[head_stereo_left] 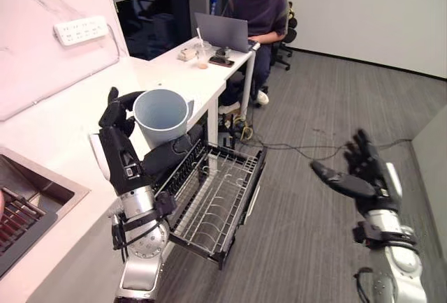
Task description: Walk over to the sink, pick up the cup, carry it to the dishwasher, place the cup inside the dishwasher, then close the dishwasher door
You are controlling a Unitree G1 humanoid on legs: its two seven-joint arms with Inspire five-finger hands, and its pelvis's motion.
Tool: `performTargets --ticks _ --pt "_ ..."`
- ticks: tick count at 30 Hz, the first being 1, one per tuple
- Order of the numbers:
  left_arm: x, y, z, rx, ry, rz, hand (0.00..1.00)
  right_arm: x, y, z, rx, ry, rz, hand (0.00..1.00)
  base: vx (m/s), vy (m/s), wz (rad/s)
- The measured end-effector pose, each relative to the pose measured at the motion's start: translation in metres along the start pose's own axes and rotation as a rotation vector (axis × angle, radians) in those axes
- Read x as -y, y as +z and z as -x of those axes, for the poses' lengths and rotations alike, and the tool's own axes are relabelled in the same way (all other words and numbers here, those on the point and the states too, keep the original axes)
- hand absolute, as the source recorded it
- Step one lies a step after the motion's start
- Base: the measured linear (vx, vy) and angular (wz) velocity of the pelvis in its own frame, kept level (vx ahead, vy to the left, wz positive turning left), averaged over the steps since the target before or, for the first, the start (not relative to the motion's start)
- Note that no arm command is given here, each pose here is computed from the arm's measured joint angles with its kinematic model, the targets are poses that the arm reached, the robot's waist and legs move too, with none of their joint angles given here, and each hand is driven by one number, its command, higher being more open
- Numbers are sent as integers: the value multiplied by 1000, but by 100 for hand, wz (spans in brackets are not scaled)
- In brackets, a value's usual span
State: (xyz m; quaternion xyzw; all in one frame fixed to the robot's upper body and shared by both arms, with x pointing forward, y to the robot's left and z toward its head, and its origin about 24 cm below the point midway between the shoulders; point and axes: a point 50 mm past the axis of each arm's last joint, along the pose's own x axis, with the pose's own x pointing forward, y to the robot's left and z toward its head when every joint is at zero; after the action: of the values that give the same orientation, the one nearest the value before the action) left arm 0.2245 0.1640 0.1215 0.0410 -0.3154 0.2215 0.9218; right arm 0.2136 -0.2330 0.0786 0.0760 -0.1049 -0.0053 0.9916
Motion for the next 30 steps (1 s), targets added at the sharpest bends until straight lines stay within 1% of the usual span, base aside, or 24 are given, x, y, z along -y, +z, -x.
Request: performTargets --ticks 4,7,13,22,30 --pt "17 -8 12 -36 -71 -61 0 -49 -4 -12 15 226 -88 100 7 94 15" --pt "29 -9 20 -49 -125 -69 0 -68 -5 -16 25 297 -137 100 20 74 13" --pt "34 -8 26 -30 -158 -103 0 -81 -5 -18 26 322 -162 100 -2 67 12" --pt "41 -8 43 -39 -239 -125 0 -108 -1 -20 40 420 -204 100 -27 69 7" --pt "46 -6 47 -35 -271 -106 0 -116 3 -24 62 448 -216 100 11 45 4"
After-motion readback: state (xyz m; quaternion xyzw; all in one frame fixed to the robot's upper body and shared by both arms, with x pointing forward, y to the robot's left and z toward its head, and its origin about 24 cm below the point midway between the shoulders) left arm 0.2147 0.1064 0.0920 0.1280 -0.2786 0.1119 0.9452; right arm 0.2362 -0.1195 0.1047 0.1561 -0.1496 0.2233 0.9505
